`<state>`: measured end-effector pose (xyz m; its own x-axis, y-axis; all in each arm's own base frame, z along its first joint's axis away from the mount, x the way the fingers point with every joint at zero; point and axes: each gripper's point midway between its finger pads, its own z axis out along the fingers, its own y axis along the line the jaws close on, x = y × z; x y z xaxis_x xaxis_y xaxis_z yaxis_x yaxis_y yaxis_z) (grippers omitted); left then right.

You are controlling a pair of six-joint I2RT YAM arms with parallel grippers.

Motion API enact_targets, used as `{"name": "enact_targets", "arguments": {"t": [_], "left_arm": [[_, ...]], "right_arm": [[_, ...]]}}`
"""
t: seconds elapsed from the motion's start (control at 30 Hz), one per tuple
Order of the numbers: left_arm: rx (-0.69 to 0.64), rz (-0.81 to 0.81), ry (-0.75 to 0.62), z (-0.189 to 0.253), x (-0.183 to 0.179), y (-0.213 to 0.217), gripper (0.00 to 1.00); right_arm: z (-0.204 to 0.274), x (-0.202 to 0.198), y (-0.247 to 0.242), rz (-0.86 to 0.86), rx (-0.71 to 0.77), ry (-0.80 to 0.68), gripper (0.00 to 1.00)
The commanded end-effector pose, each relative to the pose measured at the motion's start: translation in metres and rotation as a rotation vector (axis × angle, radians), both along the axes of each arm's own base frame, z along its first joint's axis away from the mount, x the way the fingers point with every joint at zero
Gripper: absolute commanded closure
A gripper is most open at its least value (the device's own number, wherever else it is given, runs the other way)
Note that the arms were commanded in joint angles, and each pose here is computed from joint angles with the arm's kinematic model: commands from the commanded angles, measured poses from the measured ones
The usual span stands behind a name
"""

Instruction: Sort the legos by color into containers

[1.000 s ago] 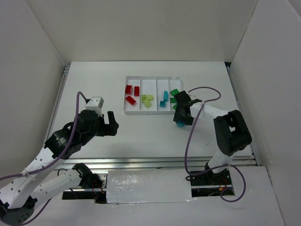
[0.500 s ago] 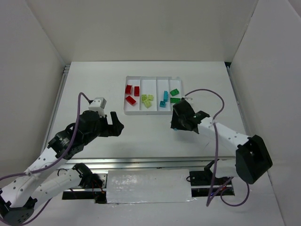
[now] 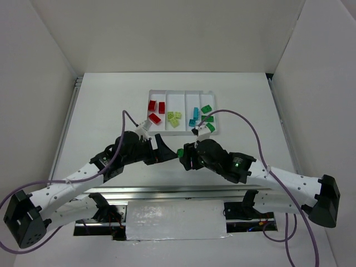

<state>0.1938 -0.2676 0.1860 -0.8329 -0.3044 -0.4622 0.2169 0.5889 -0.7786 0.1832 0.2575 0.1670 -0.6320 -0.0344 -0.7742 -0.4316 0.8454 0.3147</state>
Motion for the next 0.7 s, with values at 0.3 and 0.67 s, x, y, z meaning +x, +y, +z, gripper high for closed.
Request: {"name": "enact_targets", "arguments": {"t": [0.3, 0.67], "left_arm": [[-0.19, -0.104, -0.023, 0.036, -0.006, -0.04, 0.08], [-0.165, -0.09, -0.009, 0.027, -0.001, -0.041, 0.15]], "right_arm": [[0.033, -0.018, 0.03, 0.111, 0.07, -0.081, 0.81], [0.04, -0.038, 0.046, 0.206, 0.093, -0.117, 0.81]]}}
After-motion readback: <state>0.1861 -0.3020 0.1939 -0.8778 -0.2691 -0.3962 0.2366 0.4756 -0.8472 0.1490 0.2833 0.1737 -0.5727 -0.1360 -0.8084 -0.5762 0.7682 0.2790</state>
